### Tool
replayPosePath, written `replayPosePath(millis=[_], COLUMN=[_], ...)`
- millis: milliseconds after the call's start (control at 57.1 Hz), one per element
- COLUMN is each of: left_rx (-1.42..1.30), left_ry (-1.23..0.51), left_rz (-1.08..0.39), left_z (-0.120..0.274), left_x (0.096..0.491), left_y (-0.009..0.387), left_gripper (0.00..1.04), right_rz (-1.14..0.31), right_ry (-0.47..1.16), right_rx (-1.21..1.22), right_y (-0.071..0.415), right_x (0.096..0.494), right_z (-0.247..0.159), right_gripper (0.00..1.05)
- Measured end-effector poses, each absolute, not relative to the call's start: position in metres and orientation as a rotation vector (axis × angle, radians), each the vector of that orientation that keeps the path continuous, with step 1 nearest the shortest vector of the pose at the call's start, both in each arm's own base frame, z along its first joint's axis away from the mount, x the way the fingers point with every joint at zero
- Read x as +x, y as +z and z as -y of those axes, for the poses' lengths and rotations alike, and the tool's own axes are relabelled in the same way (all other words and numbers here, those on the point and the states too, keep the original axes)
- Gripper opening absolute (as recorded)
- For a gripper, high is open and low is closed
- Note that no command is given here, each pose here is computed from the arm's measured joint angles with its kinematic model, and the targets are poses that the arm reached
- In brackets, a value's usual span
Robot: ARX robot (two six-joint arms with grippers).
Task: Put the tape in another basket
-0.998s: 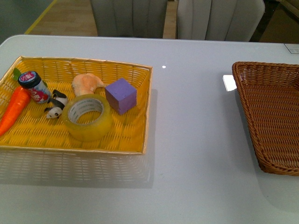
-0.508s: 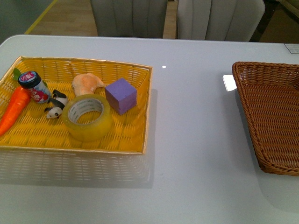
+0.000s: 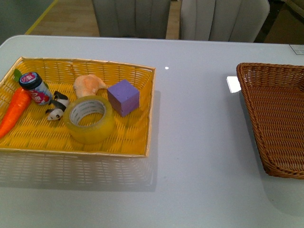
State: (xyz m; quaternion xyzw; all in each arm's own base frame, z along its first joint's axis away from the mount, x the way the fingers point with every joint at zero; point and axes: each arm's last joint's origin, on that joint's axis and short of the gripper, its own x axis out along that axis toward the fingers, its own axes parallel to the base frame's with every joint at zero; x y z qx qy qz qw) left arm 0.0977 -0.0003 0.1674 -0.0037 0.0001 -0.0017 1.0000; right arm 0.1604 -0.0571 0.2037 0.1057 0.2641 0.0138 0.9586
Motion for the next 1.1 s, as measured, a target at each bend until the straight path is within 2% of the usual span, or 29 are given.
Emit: replayPosePath(millis=[158,280,438,700,945,1103], left_rx=[-0.007,-0.007,-0.007,-0.007,-0.007,-0.007], left_ry=[-0.003,-0.003,-0.003,-0.003,-0.003,-0.003], left_rz=[0.000,0.000,0.000,0.000,0.000,0.000], left_z=[0.000,0.000,0.000,0.000,0.000,0.000], left_x=[0.098,0.098,0.098,0.098,0.098,0.098], left_y=[0.167,0.167,0.167,0.167,0.167,0.167], left_gripper=[0.96,0.96,0.96,0.96,0.96,0.96], right_rz=[-0.513,-0.590,-0.746,-0.923,-0.958,-0.965], right_ry=[-0.132,-0.186,-0.164,-0.125,-0.104,-0.098], right_rx=[0.109,0.057,0.020,0.013,-0.006,-0.013], right_y=[0.200,0.173,0.117,0.049,0.032,0.032], right_x=[0.220,0.266,0.312,0.346,0.363,0.367], right_z=[0.103,0.133,0.156,0.161,0.157,0.156], right_gripper=[0.96,0.96,0.96,0.96,0.96,0.73])
